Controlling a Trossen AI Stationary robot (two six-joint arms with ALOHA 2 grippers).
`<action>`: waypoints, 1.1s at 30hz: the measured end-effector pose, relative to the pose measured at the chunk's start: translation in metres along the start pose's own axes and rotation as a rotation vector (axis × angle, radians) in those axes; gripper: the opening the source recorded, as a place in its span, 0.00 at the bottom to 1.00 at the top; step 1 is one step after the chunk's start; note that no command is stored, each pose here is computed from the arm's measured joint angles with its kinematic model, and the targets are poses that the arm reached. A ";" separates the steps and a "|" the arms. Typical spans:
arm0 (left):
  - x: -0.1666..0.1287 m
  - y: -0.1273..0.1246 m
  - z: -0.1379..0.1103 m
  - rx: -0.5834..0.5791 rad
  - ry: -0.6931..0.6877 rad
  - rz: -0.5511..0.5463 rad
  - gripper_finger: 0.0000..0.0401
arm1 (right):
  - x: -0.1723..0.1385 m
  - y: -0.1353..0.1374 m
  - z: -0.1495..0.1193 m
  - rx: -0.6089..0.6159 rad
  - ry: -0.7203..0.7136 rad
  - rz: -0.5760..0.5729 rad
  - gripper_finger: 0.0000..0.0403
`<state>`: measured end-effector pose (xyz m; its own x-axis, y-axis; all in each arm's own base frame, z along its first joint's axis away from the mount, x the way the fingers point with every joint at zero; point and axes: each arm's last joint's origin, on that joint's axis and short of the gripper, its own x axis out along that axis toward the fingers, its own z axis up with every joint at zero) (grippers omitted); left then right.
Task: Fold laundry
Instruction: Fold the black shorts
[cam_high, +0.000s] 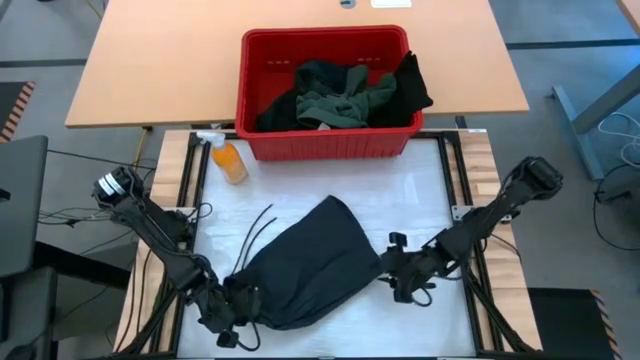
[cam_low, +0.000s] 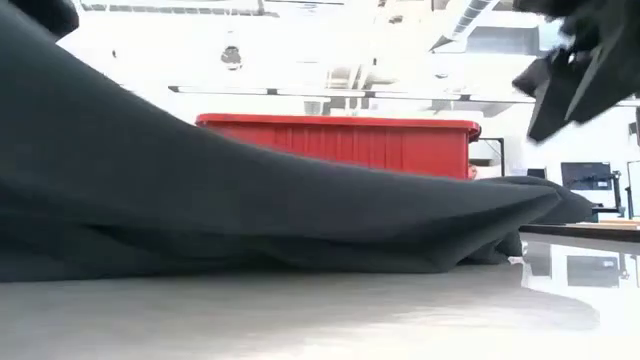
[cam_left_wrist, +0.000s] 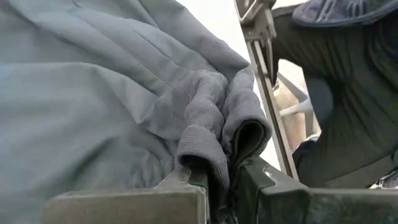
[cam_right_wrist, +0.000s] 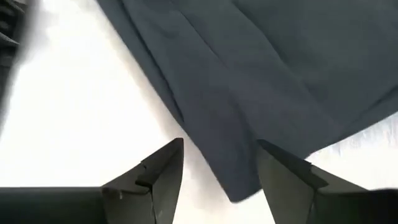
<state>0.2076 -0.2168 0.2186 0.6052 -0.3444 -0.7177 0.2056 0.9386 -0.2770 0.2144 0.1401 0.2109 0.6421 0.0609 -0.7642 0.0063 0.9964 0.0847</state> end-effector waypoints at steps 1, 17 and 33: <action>0.002 -0.001 -0.002 0.001 0.007 0.000 0.04 | -0.006 0.000 0.002 0.002 -0.002 0.016 0.56; 0.036 -0.006 -0.027 -0.021 0.218 -0.049 0.06 | 0.068 -0.011 0.049 -0.045 -0.498 -0.063 0.52; 0.039 0.012 -0.037 0.032 0.294 0.154 0.05 | 0.175 -0.029 0.014 -0.184 -0.142 -0.055 0.46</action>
<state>0.2055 -0.2194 0.1641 0.3838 -0.1853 -0.9047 0.1558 0.9786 -0.1343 0.3373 0.1211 0.0832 0.7461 0.0102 -0.6658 -0.0870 0.9928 -0.0822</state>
